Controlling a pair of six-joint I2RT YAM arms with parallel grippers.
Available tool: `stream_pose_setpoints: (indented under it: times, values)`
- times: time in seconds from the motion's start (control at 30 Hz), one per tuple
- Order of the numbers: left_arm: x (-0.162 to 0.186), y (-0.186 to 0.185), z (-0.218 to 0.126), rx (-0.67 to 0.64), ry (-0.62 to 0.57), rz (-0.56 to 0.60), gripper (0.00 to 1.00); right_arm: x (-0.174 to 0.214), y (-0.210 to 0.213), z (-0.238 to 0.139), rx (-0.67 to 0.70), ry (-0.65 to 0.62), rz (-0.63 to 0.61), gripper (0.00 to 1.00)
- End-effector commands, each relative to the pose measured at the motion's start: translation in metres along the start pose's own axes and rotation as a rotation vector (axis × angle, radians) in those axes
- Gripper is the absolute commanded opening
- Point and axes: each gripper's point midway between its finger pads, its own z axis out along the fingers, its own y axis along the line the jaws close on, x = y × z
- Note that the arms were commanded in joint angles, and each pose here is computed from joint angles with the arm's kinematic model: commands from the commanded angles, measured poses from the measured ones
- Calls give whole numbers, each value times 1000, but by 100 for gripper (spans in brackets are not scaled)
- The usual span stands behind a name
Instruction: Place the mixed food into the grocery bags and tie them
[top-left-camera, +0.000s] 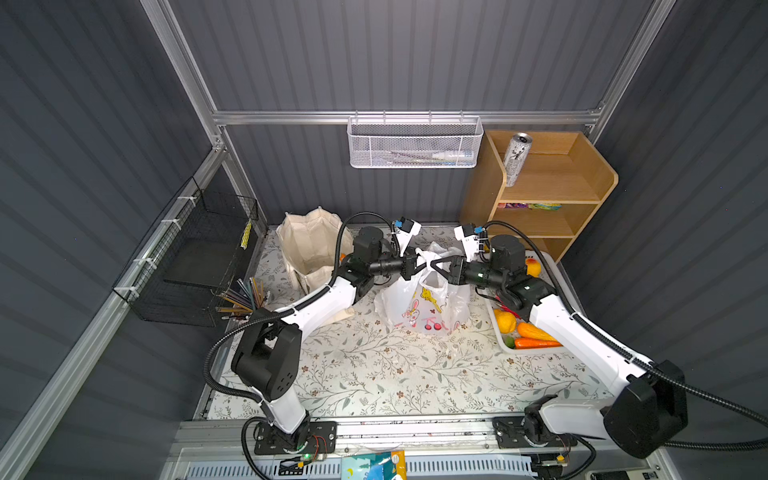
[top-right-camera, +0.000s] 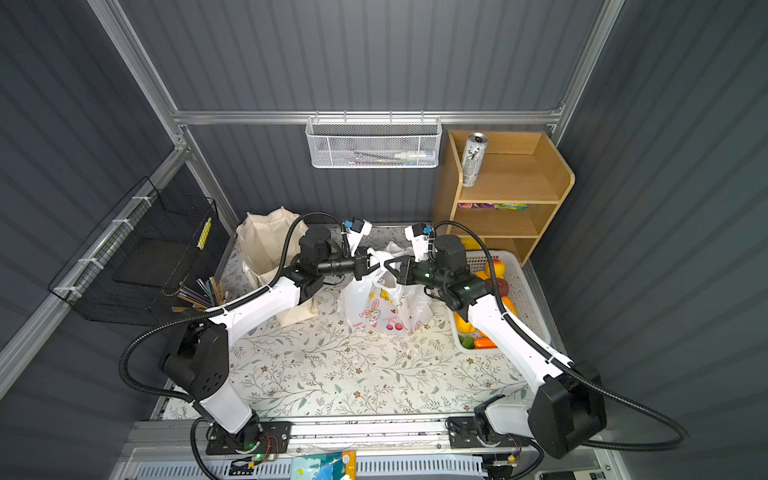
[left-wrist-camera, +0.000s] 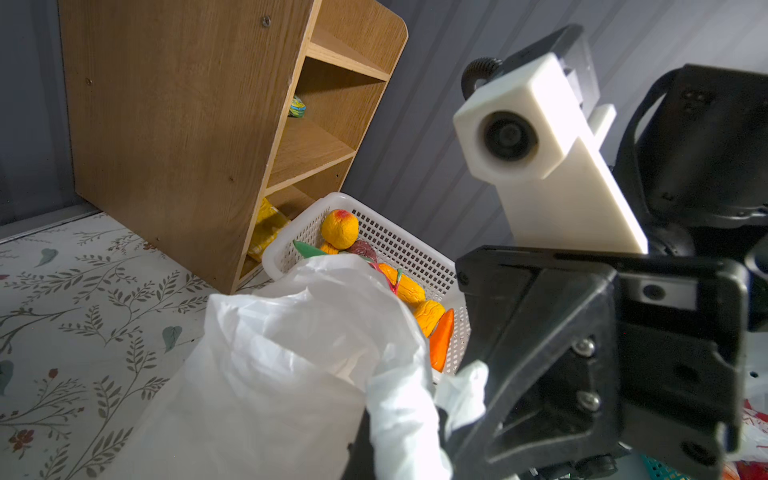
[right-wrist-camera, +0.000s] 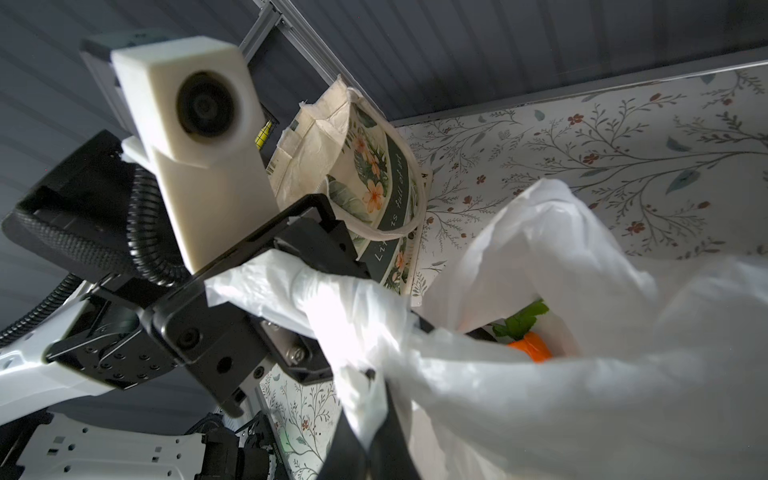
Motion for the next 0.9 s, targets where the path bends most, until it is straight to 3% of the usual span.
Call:
stream_pose_setpoints:
  times: [0.0, 0.07, 0.23, 0.5, 0.77, 0.87]
  values:
    - [-19, -9, -7, 47, -34, 59, 0, 11, -20, 7, 60, 18, 54, 0]
    - [-17, -16, -9, 92, -11, 68, 0, 11, -20, 7, 61, 14, 54, 0]
    - [-5, -30, -17, 204, 73, 53, 26, 14, -21, 8, 55, 19, 55, 0]
    - [9, -38, -21, 263, 169, 31, 35, 16, -22, 9, 43, 26, 63, 0]
    - [7, -28, -17, 221, 151, 23, 45, 18, -17, 10, 17, 27, 66, 0]
    - [-2, -15, -22, 87, 91, 75, 46, 18, -15, 8, 14, 24, 66, 0]
